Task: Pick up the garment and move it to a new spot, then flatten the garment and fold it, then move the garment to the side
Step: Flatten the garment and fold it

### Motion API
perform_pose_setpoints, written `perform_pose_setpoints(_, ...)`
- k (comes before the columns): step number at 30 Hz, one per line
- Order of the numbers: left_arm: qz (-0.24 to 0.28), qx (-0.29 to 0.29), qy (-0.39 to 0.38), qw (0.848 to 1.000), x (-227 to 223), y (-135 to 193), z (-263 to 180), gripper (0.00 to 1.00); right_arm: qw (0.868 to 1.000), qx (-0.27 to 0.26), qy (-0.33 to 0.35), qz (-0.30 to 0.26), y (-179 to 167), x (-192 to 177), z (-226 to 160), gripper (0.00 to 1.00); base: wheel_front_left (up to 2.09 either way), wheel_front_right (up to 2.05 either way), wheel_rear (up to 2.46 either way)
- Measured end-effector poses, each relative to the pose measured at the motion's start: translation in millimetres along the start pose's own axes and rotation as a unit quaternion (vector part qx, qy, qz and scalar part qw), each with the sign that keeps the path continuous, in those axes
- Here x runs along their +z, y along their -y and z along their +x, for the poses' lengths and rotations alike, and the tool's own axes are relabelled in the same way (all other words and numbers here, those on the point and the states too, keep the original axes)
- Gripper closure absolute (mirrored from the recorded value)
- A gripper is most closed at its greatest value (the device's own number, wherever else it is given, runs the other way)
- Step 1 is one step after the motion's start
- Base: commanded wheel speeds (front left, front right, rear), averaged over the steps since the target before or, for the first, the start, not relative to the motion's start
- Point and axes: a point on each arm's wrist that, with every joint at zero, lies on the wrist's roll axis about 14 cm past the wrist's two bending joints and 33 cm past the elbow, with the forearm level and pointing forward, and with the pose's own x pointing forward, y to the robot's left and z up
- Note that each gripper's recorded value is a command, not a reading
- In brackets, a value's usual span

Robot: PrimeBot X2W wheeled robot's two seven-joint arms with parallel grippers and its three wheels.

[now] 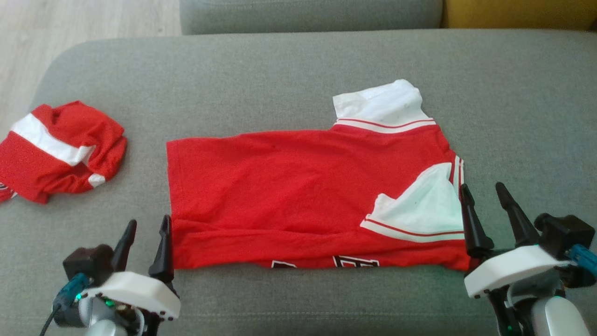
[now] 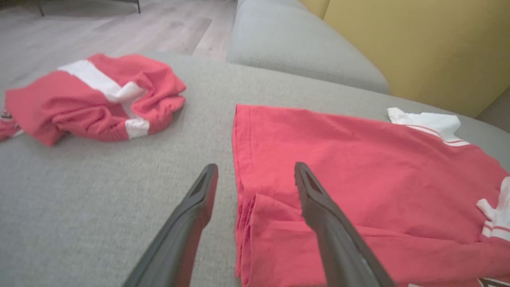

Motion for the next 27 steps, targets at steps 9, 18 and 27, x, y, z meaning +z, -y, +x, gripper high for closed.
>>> perform_pose_setpoints(9, 0.032, 0.001, 0.07, 0.997, 41, 3, -6, 0.0, 0.999, 0.016, 0.037, -0.025, -12, 26, -2, 0.0, 0.0, 0.0, 0.0)
perform_pose_setpoints(18, 0.036, -0.001, 0.065, 0.997, 38, 5, -6, 0.0, 0.999, 0.013, 0.031, -0.026, -10, 26, -2, 0.0, 0.0, 0.0, 0.0)
perform_pose_setpoints(27, 0.031, -0.045, 0.042, 0.998, 45, 18, 54, 0.0, 1.0, 0.01, 0.016, -0.023, -6, 19, 16, 0.0, 0.0, 0.0, 0.0)
